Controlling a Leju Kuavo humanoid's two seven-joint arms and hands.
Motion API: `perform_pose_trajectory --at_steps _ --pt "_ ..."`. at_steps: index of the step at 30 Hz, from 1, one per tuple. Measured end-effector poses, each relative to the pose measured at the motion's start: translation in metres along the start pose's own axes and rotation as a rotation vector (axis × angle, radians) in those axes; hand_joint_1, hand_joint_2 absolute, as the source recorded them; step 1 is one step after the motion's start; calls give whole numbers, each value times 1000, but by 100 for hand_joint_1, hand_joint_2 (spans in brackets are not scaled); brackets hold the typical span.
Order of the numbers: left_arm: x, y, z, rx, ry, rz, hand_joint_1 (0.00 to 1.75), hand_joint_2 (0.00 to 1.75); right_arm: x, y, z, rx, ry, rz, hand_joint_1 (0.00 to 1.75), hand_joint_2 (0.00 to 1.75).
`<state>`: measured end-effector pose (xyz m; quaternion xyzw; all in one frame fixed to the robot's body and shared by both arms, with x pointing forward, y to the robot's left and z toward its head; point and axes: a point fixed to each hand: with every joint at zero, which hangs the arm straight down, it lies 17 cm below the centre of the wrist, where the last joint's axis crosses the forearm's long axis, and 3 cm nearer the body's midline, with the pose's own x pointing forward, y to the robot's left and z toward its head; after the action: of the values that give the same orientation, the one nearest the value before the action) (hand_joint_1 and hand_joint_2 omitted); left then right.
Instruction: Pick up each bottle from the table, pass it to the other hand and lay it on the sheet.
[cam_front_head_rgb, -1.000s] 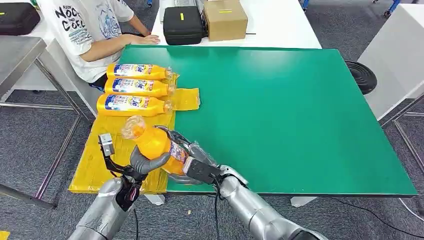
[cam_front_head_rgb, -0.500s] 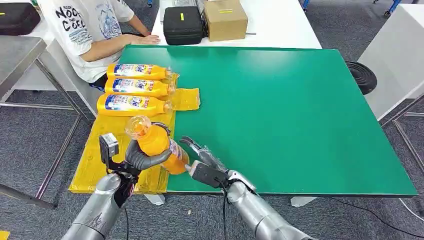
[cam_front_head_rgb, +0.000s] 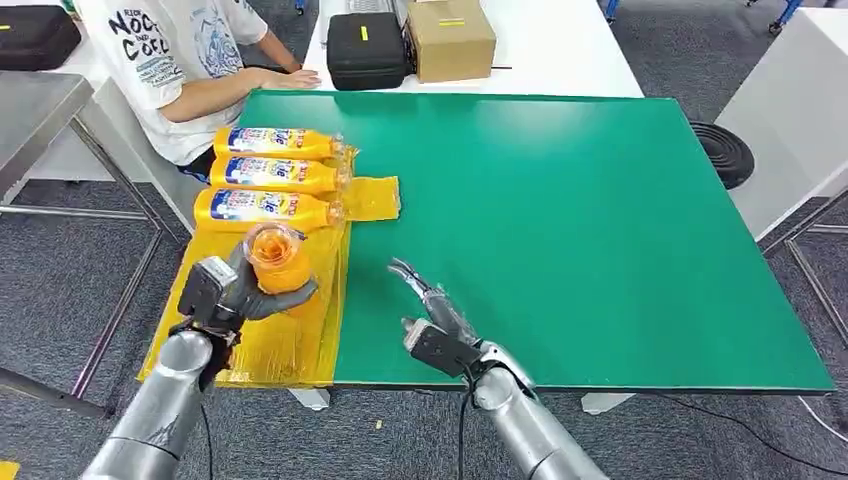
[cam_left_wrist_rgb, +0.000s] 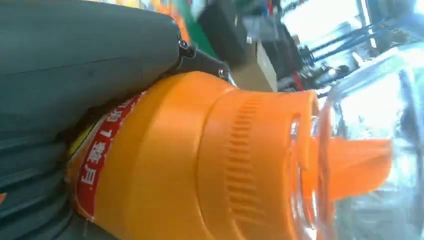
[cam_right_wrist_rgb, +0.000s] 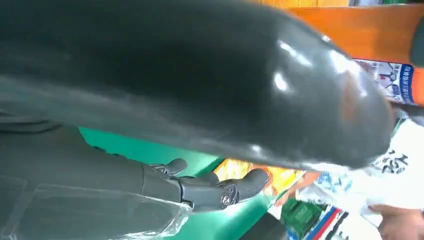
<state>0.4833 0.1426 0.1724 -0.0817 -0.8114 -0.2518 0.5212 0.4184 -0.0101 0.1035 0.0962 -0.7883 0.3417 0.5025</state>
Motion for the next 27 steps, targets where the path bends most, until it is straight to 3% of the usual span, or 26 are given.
perform_pose_trajectory --at_steps 3,10,17,27 --pt "-8 22 -10 -54 59 -231 175 175 -1 -9 8 -31 5 7 0 0" --pt "-30 48 -22 -341 165 -636 175 175 2 -30 25 -106 5 20 0 0" --pt "-45 56 -19 -629 257 -800 175 175 4 -54 31 -169 4 33 0 0" --pt "-87 64 31 -787 412 -822 175 175 4 -65 43 -208 8 37 0 0"
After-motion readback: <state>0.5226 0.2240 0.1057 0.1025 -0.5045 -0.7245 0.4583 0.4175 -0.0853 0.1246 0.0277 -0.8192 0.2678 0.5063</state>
